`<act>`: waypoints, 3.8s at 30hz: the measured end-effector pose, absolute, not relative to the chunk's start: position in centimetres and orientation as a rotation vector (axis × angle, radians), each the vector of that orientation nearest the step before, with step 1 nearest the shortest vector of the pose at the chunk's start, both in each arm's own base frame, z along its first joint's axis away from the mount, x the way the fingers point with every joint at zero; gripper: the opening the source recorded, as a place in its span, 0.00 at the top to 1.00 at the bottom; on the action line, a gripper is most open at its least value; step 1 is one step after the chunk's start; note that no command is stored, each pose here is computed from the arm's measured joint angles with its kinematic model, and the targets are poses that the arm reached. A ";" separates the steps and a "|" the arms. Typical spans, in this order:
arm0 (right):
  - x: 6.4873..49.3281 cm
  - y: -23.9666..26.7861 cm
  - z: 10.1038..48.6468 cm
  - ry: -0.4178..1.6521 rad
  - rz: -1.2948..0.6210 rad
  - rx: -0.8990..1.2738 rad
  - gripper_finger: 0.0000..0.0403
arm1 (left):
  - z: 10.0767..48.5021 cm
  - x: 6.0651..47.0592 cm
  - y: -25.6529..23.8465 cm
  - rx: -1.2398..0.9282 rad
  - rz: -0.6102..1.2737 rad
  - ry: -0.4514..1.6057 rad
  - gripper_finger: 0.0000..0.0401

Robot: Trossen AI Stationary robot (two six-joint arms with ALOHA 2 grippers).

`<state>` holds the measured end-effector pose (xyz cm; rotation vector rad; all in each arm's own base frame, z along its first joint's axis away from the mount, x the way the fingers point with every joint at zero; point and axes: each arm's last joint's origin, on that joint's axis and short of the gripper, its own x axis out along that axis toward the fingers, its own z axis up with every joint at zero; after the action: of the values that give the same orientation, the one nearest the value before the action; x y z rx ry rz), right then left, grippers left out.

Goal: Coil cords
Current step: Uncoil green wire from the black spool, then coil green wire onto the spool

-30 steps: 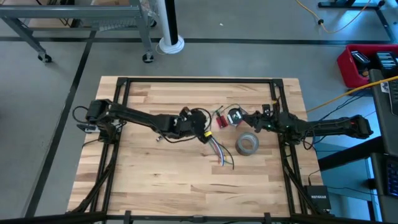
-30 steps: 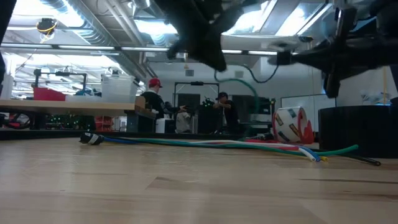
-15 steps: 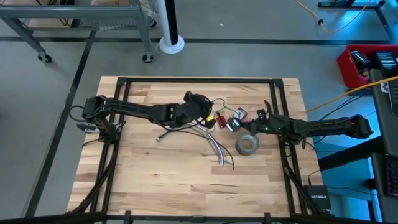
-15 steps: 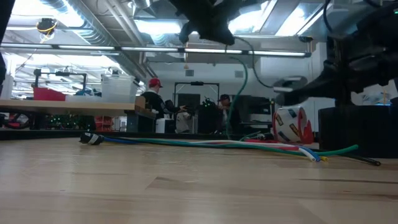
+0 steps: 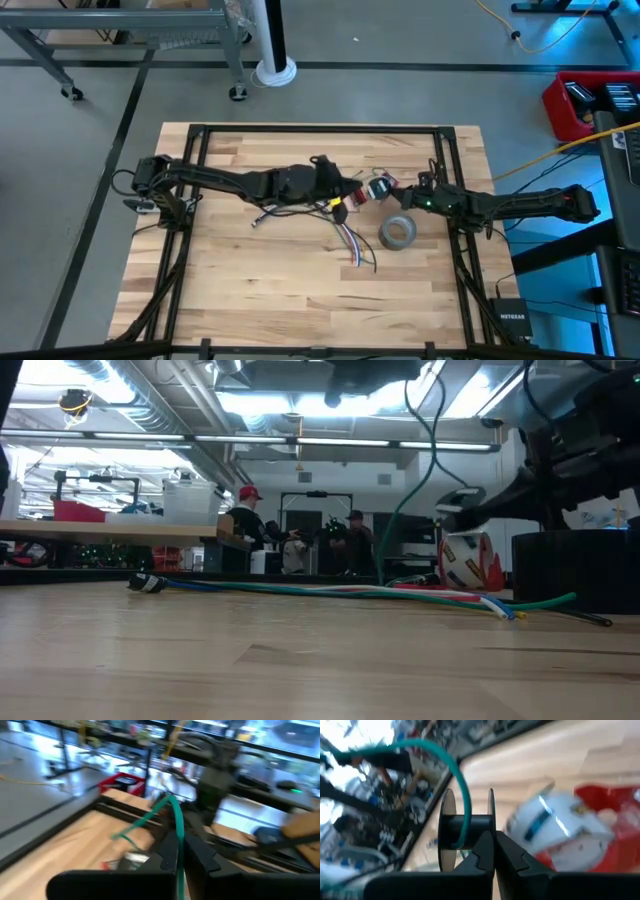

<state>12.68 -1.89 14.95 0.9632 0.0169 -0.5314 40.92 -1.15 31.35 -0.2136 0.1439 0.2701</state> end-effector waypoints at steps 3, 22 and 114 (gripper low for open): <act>12.7 -2.1 15.5 -0.067 -0.552 0.953 1.00 | 31.3 40.9 -2.2 -0.192 0.198 0.155 0.99; 12.7 -2.5 17.4 -0.329 -0.604 0.972 1.00 | 31.1 40.2 -7.9 -0.095 -0.042 0.203 0.99; 8.7 -0.7 29.6 -0.449 0.045 0.587 1.00 | 23.5 25.3 -3.3 0.131 1.352 0.886 0.88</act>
<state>8.75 -0.65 29.58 0.5873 -0.4489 0.0454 25.28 -3.30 23.47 0.1305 0.8860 1.3521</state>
